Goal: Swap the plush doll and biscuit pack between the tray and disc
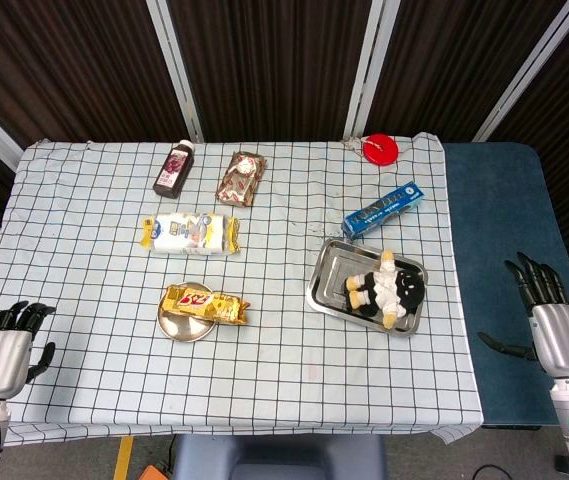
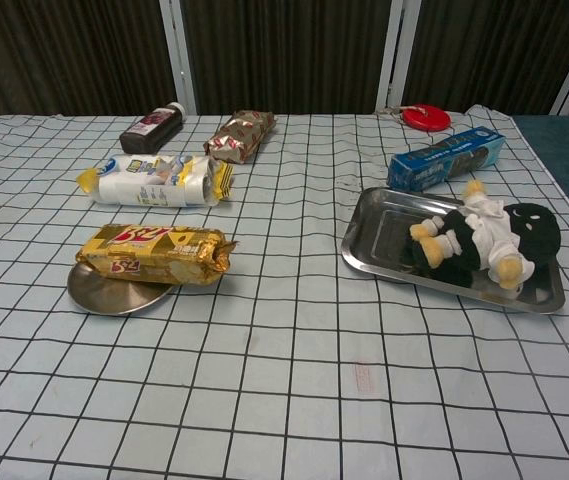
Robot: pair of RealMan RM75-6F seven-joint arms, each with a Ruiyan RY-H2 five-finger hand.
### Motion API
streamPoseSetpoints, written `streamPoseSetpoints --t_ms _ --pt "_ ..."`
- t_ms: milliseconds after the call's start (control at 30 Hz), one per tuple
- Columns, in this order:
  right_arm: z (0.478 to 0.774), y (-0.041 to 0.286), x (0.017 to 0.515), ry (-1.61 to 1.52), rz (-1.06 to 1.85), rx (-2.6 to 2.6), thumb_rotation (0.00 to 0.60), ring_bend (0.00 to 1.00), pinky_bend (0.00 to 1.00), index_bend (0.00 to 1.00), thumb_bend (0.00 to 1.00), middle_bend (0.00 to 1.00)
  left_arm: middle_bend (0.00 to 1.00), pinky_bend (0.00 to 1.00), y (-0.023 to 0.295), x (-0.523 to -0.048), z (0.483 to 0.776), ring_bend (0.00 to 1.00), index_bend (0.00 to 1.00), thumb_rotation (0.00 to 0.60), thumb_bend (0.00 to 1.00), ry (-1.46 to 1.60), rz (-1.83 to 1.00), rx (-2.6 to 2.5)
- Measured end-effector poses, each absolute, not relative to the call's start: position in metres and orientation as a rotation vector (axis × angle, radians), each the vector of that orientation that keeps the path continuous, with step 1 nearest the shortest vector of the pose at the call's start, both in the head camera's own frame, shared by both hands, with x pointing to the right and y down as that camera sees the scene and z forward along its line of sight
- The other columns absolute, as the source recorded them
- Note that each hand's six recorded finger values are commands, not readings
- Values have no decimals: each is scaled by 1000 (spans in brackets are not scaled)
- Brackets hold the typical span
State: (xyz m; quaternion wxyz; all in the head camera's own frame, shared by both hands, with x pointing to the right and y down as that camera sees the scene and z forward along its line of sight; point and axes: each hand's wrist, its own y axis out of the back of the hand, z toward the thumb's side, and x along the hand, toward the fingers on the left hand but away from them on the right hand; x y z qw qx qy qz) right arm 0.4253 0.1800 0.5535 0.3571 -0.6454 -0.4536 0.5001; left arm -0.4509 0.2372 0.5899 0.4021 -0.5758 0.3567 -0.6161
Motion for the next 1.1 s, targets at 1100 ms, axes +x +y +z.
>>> streamPoseSetpoints --t_ms 1100 --pt "580 159 398 -1024 1244 -1762 600 0 0 0 74 0 246 243 239 -449 592 170 251 600 413 874 -1556 -1492"
